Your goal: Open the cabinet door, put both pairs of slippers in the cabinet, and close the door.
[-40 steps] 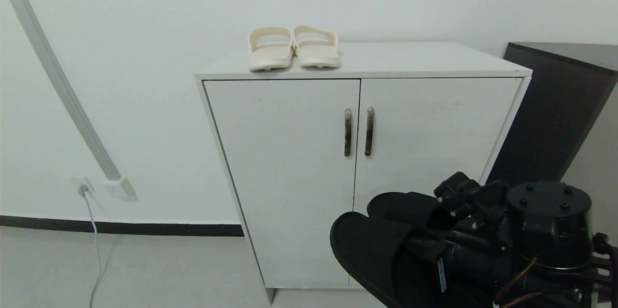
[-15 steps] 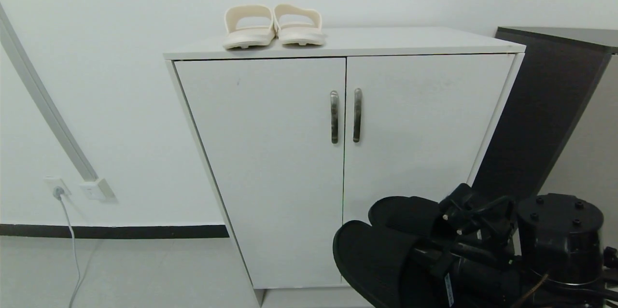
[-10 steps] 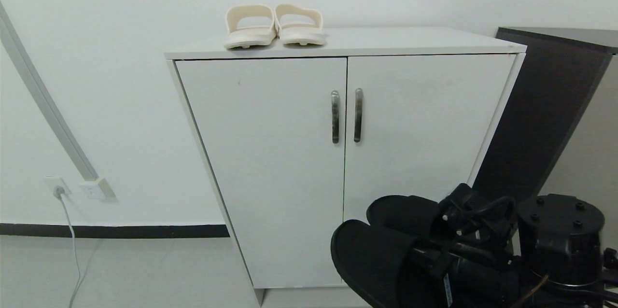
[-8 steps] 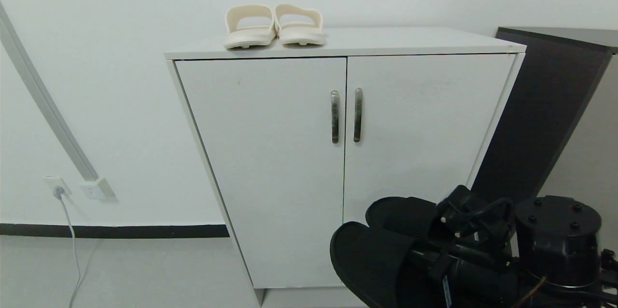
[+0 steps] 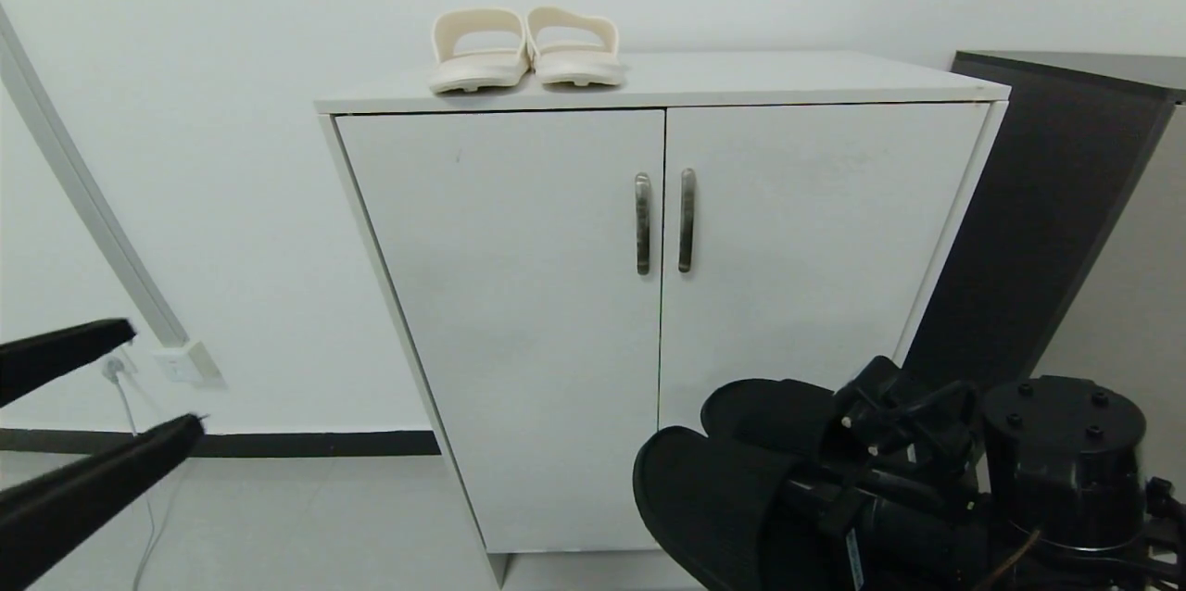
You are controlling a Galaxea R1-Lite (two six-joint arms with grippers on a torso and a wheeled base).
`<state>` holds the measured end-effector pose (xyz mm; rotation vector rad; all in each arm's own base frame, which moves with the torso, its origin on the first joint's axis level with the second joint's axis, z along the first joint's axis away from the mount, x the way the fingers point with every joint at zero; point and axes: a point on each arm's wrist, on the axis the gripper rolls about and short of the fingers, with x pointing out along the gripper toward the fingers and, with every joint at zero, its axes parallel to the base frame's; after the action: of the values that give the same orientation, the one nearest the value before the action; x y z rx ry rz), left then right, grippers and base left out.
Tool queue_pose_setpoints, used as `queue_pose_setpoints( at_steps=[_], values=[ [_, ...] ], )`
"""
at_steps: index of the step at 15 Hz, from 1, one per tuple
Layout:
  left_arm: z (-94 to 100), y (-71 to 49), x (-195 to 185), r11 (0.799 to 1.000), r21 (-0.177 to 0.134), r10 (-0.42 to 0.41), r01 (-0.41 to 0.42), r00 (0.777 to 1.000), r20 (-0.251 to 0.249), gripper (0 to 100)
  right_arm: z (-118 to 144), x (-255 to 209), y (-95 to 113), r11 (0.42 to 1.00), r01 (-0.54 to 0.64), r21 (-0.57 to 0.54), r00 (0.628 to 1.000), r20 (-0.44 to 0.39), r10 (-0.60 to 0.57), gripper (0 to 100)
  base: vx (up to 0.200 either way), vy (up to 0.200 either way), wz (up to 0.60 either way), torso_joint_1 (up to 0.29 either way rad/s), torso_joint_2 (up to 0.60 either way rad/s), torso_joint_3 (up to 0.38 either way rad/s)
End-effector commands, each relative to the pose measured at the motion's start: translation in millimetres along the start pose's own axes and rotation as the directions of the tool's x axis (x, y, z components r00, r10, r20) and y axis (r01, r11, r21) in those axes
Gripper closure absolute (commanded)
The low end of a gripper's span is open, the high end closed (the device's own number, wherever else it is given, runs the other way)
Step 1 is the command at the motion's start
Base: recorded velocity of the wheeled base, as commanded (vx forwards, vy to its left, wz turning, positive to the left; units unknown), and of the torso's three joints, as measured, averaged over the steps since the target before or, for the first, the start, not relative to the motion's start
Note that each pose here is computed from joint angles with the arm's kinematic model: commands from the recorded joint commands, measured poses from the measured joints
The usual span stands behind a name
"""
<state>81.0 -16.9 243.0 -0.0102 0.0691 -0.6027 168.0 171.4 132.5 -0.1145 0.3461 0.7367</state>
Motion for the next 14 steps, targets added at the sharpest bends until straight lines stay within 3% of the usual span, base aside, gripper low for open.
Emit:
queue_pose_setpoints(
  at_steps=[1, 3, 4, 6, 9, 11, 14],
  values=[
    [3.9, 6.6, 70.7, 0.977, -0.06, -0.207, 0.203, 0.975, -0.077, 0, -1.0, 1.6, 0.2, 1.0, 0.0, -0.001, 1.0, -0.006, 0.0, 100, 0.0, 0.0, 0.0, 0.0, 0.0, 0.0],
    [10.0, 0.5, 103.6, 0.962, -0.059, -0.269, 0.266, 0.963, -0.037, 0, -1.6, 1.0, 0.2, 1.0, 0.0, 0.0, 1.0, -0.007, 0.0, 100, 0.0, 0.0, 0.0, 0.0, 0.0, 0.0],
    [15.2, -2.7, 120.9, 0.956, -0.098, -0.279, 0.276, 0.96, -0.021, 0, -2.0, 0.9, 0.1, 1.0, 0.0, -0.002, 1.0, -0.009, 0.0, 100, 0.0, 0.0, 0.0, 0.0, 0.0, 0.0],
    [26.8, -12.1, 151.2, 0.926, -0.179, -0.34, 0.333, 0.94, -0.009, 0, -2.0, 0.9, 0.1, 1.0, 0.003, -0.002, 1.0, -0.009, -0.003, 100, 0.0, 0.0, 0.0, 0.0, 0.0, 0.0],
    [39.0, -32.8, 201.6, 0.884, -0.19, -0.436, 0.428, 0.9, -0.002, 0, -2.3, -1.2, -0.2, 1.0, 0.009, -0.002, 1.0, -0.007, -0.009, 100, 0.0, 0.0, 0.0, 0.0, 0.0, 0.0],
    [42.6, -50.6, 225.5, 0.85, -0.218, -0.491, 0.48, 0.871, 0.003, 0, -3.2, -1.5, 1.2, 1.0, 0.005, -0.005, 1.0, -0.01, -0.005, 100, 0.0, 0.0, 0.0, 0.0, 0.0, 0.0],
    [50.4, -63.5, 251.5, 0.822, -0.262, -0.518, 0.506, 0.855, 0.025, 0, -2.8, -1.4, 2.3, 1.0, 0.001, -0.005, 1.0, -0.009, -0.001, 100, 0.0, 0.0, 0.0, 0.0, 0.0, 0.0]
  ],
)
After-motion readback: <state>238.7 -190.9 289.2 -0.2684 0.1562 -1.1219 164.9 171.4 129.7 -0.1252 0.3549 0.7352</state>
